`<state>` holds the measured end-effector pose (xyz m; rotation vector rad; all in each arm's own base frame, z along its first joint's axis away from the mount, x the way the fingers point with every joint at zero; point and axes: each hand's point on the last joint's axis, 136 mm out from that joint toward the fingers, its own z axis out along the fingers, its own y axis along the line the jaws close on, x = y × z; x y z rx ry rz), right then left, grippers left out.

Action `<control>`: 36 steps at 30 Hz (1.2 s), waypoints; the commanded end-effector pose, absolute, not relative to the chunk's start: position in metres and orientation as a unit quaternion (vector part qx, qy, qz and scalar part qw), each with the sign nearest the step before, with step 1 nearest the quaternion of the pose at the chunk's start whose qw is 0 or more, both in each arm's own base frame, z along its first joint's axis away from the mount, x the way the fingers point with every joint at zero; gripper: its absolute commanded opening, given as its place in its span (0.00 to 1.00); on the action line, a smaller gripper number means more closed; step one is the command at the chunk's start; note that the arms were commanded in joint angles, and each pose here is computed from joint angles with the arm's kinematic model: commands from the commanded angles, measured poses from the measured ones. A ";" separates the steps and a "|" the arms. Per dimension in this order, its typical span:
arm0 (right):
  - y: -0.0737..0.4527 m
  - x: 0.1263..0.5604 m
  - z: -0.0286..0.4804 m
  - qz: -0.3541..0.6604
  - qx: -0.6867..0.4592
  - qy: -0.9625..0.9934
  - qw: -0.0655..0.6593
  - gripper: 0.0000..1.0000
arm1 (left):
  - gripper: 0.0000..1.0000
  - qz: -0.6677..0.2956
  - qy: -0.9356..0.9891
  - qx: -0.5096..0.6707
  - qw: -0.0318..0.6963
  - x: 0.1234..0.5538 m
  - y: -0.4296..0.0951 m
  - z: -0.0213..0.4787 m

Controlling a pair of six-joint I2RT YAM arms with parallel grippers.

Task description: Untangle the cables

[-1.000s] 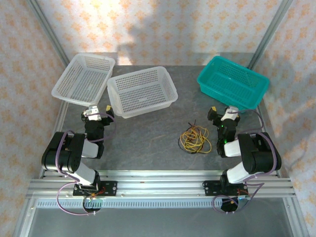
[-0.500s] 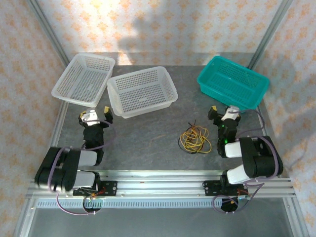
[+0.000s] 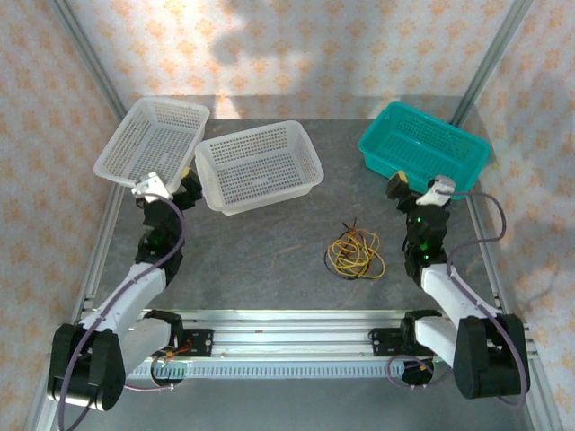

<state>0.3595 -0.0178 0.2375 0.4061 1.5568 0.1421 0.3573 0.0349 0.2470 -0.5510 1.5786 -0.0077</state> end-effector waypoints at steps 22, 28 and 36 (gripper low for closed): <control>0.133 0.421 0.214 0.093 0.052 0.878 0.466 1.00 | 1.00 -0.091 0.872 -0.237 0.418 0.421 -0.007 0.174; 0.176 0.411 0.188 0.068 -0.011 0.904 0.423 0.98 | 1.00 -0.102 0.883 -0.231 0.396 0.434 -0.006 0.165; 0.224 0.378 0.155 0.106 -0.107 0.909 0.389 0.97 | 1.00 -0.092 0.889 -0.211 0.397 0.442 0.003 0.162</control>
